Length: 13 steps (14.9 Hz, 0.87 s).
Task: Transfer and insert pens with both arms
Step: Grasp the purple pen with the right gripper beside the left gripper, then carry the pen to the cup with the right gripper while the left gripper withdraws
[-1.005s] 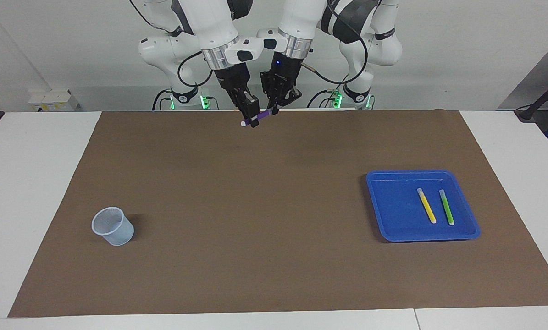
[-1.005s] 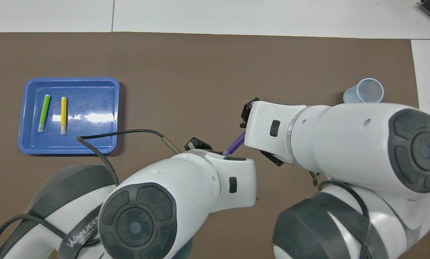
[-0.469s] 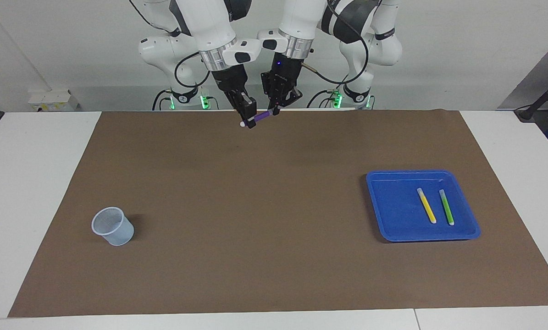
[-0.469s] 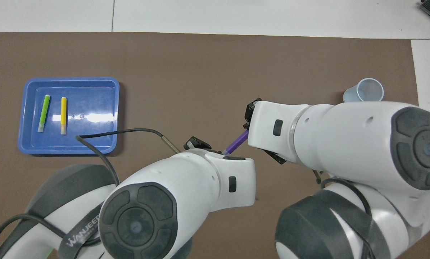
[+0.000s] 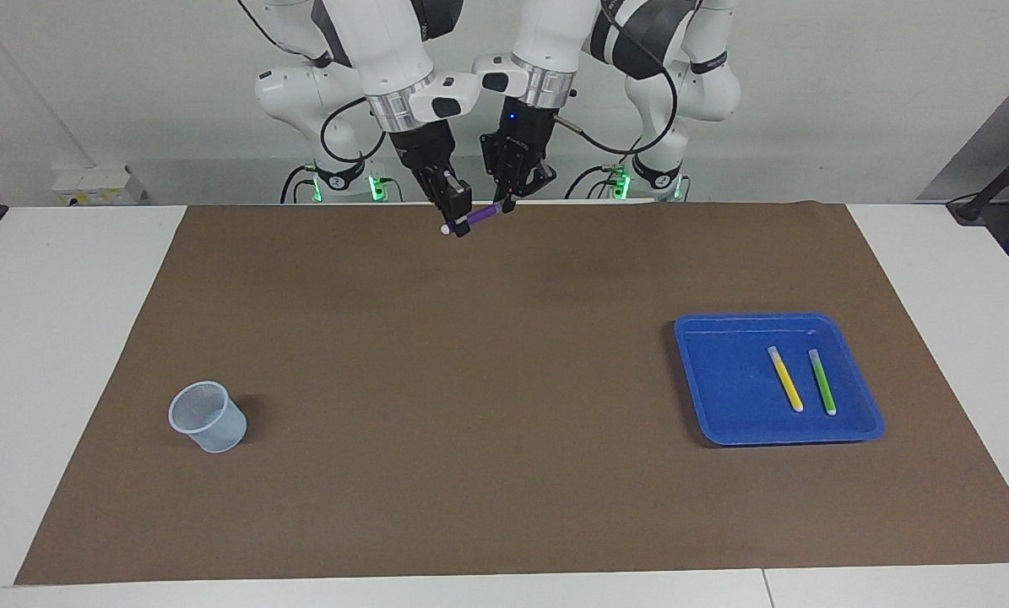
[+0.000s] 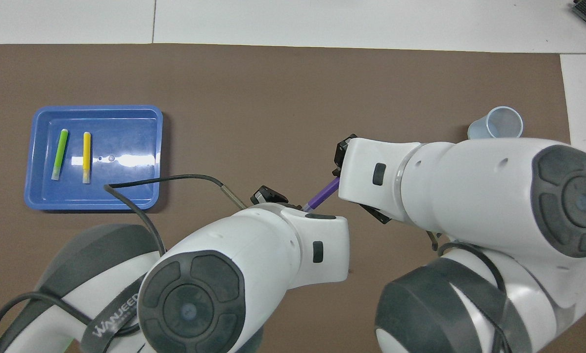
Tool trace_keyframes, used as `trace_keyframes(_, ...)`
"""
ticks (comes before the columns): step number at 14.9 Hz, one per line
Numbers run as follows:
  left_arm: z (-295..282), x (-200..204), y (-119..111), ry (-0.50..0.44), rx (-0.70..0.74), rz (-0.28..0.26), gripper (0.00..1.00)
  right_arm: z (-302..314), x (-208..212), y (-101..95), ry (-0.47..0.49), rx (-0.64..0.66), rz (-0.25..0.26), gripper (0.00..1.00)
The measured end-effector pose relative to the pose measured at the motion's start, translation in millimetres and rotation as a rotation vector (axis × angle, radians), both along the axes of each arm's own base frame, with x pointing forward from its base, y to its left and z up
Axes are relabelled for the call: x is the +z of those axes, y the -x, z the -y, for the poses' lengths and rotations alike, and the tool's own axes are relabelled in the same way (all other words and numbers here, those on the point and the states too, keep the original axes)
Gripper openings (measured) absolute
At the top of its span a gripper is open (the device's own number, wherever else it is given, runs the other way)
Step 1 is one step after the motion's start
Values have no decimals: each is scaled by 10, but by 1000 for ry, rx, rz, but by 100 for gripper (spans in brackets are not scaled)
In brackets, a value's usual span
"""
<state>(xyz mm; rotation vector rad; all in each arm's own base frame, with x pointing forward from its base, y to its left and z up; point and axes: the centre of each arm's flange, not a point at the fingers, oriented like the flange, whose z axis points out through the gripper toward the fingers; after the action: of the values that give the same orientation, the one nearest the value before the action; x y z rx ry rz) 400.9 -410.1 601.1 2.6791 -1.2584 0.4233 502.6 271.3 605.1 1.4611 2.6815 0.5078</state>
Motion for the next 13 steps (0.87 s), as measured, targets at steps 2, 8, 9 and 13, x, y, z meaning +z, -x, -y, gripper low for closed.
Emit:
trace_keyframes(2,2,-1,-2,0,0,0,17,2,0,-1,0,0,0,22)
trace_keyframes(8,0,1,-22,3,13,-2,25,27,-7,-13,0,-9,-3,22)
trace_keyframes(9,-2,0,-25,4,20,-4,34,45,-5,-22,-1,-16,-3,21)
trace_keyframes(13,-3,-6,-29,6,33,-9,75,80,0,-43,-3,-27,-2,19)
